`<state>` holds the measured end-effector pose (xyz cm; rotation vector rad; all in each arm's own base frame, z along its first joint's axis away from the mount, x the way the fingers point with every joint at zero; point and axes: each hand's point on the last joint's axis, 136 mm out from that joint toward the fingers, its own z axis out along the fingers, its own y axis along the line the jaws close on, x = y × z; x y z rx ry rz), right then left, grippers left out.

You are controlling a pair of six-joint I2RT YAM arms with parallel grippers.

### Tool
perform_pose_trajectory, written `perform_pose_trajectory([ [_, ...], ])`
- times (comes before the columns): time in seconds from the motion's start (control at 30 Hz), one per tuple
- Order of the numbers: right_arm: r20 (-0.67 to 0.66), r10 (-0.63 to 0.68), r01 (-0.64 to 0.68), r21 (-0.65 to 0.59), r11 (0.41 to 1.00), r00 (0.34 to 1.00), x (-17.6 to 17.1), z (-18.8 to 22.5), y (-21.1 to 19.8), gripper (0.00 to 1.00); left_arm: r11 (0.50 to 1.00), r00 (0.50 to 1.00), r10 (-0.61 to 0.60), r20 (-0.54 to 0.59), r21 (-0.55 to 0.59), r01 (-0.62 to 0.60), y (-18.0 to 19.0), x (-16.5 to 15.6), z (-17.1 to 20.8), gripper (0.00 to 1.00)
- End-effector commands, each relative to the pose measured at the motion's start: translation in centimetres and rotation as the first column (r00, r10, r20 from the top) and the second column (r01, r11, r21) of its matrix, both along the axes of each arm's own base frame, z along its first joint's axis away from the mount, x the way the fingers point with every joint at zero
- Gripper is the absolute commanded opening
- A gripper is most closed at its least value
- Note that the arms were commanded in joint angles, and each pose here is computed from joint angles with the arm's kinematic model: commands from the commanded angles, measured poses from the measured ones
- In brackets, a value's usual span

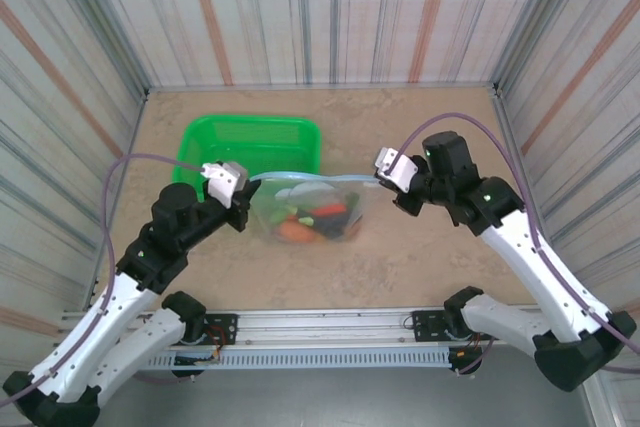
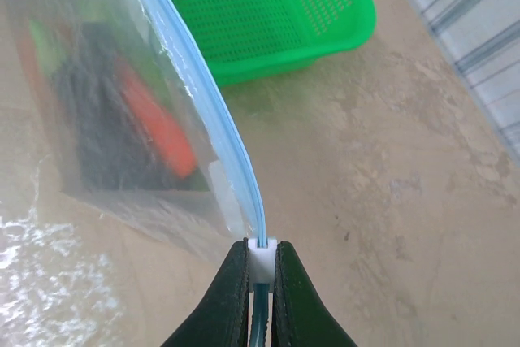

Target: Place the food in the zip-top bag and seal the zipper

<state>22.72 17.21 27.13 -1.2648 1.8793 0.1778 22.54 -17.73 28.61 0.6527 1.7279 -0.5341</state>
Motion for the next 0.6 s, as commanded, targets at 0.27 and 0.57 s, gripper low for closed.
perform_pose_trajectory([
  [0.27, -0.068, -0.133, 0.139, 0.092, 0.986, 0.989, -6.2, 1.7, -4.1, 0.00, 0.919, 0.919, -0.393, -0.045, -0.001, 0.393, -7.5, -7.1, 0.7, 0.00],
  [0.57, 0.002, -0.400, 0.398, 0.088, 0.913, 0.916, -0.1, -0.3, -6.6, 0.00, 0.968, 0.957, -0.206, -0.206, 0.099, 0.230, -13.4, 3.6, -2.7, 0.00],
])
